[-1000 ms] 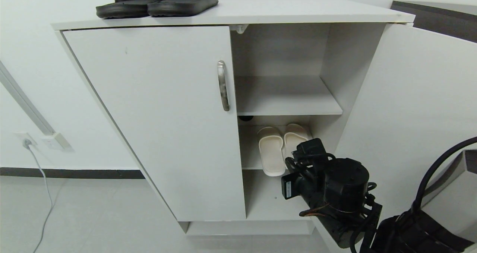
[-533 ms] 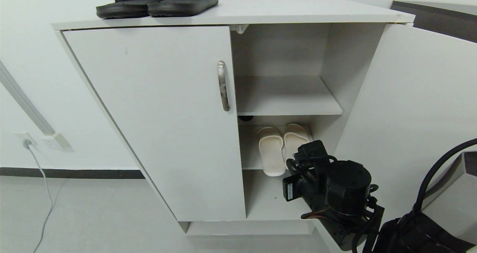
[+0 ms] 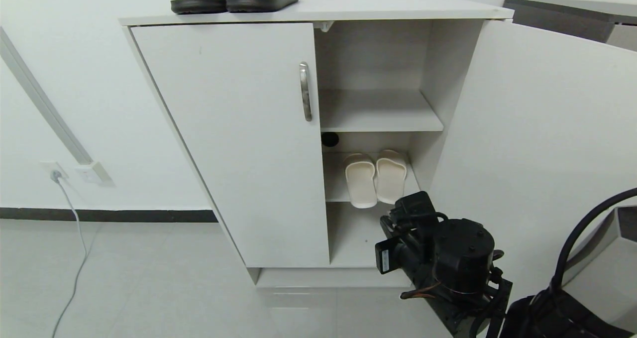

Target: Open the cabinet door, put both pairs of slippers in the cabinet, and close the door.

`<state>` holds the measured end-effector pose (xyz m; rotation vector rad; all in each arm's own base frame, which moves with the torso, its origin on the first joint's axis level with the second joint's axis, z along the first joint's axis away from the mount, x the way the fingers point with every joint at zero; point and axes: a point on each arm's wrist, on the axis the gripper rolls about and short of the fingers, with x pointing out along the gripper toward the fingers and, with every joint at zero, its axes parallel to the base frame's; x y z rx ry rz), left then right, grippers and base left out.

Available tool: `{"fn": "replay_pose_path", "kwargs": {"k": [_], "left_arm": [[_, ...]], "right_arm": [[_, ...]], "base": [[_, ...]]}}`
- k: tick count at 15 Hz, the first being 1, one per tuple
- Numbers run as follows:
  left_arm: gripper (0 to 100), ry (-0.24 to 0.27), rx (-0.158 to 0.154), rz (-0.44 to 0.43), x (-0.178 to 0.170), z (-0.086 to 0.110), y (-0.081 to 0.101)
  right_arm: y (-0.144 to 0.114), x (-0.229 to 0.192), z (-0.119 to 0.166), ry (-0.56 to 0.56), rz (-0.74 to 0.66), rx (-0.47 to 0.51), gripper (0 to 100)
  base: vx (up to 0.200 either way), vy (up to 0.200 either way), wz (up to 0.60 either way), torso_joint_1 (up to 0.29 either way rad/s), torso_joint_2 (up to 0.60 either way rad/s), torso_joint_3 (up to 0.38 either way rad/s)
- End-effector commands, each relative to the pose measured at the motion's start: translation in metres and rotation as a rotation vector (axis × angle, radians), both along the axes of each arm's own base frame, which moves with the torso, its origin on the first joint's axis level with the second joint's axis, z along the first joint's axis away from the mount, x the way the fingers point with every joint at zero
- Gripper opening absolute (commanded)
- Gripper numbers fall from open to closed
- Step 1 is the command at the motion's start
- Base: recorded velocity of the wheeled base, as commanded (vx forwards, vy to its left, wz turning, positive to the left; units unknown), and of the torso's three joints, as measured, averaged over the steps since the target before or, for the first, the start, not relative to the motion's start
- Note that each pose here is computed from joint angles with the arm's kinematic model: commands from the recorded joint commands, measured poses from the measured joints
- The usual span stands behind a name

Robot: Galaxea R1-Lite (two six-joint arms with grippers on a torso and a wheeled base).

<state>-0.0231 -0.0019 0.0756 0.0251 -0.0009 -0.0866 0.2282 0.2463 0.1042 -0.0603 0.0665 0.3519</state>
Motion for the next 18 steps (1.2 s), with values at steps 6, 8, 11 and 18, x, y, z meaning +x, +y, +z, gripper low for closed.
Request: {"fn": "replay_pose_path", "kwargs": {"k": [6,8,11,18], "left_arm": [[0,0.001,-0.001,0.001,0.0001,0.0,0.0],[0,0.001,-0.001,0.001,0.0001,0.0,0.0],[0,0.001,0.001,-0.001,0.0001,0.0,0.0],[0,0.001,0.006,-0.001,0.0001,0.0,0.0]], "right_arm": [[-0.0009,-0.0009,-0.0024,0.003,0.001,-0.003,0],[-0.0009,-0.0009,-0.0016,-0.003,0.0,0.001,0],[-0.0013,-0.0012,-0.0023,-0.001,0.0,-0.001,0],[-0.0016,-0.0015,-0.0029,0.002,0.001,-0.001,0]], "base": [[0.0,0.0,0.0,0.0,0.0,0.0],[0.0,0.0,0.0,0.0,0.0,0.0],[0.0,0.0,0.0,0.006,0.0,0.067],[0.0,0.0,0.0,0.003,0.0,0.17]]}}
